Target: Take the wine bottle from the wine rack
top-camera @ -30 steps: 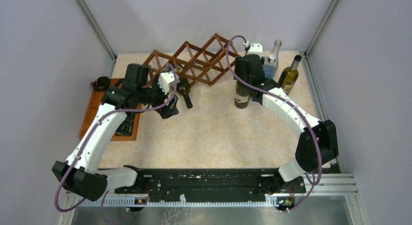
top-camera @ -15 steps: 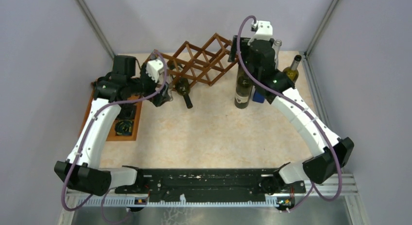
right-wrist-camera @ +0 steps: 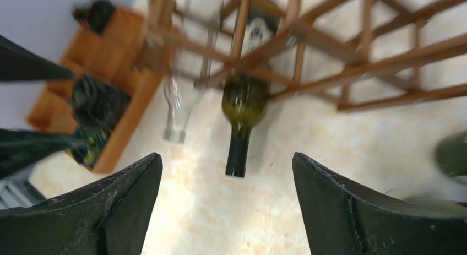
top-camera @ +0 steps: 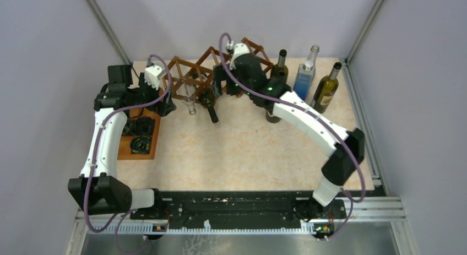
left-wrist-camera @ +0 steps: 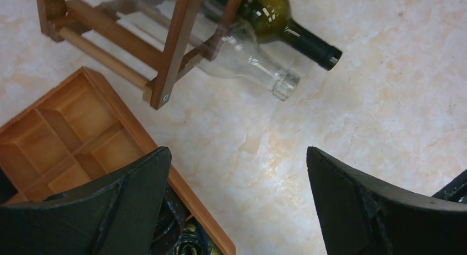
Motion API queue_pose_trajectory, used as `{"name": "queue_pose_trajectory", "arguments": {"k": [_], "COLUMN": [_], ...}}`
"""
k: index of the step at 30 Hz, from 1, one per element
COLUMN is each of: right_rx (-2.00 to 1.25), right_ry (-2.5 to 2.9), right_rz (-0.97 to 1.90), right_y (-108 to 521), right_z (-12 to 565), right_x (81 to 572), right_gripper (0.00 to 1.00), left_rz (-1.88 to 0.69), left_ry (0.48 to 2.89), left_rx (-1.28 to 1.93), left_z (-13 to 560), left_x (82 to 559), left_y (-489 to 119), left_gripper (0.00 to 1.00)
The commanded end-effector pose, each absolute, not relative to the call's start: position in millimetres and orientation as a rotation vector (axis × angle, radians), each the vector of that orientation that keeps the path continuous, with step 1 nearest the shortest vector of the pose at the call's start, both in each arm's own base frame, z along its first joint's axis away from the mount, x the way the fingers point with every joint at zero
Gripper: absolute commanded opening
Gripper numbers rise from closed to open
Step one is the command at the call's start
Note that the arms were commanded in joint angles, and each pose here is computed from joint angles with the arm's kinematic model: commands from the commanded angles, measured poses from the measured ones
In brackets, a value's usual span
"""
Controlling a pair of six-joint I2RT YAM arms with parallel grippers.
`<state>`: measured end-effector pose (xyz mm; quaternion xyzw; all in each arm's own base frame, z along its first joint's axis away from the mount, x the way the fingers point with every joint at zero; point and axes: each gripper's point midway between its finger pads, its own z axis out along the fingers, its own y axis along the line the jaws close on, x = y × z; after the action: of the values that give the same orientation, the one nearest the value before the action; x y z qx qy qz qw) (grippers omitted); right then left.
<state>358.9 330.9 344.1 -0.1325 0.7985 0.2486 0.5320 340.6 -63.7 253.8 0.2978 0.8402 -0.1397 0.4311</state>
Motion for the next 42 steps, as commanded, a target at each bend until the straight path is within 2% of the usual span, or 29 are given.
{"name": "queue_pose_trajectory", "arguments": {"k": [1,6,18,31,38,42], "right_rx": [-0.452,-0.478,-0.494,-0.486,-0.470,-0.451], "right_ry": [2.113,2.181,2.215,2.290,2.299,2.290], "right_rz": [0.742,0.782,1.023,1.120,1.223,1.248], "right_y": [375,399,469,505,520,524], "right_z": [272,238,219,182,172,173], "right_x": [346,356,375,391,388,388], "right_gripper": [0.86,0.86,0.87,0.86,0.74,0.64], "left_rz": [-0.359,-0.385,-0.368,-0.392,-0.399,-0.402], "left_ry": [2.065,2.079,2.121,2.071,2.064,2.054], "left_rx": [0.743,0.737,0.684,0.700,0.709,0.717], "left_z": [246,234,215,227,226,226], "left_x": [342,335,337,334,334,333], "left_y": [-48,-41,-17,-21,-22,-23], "left_gripper": [0.99,0.98,0.97,0.99,0.99,0.99]}}
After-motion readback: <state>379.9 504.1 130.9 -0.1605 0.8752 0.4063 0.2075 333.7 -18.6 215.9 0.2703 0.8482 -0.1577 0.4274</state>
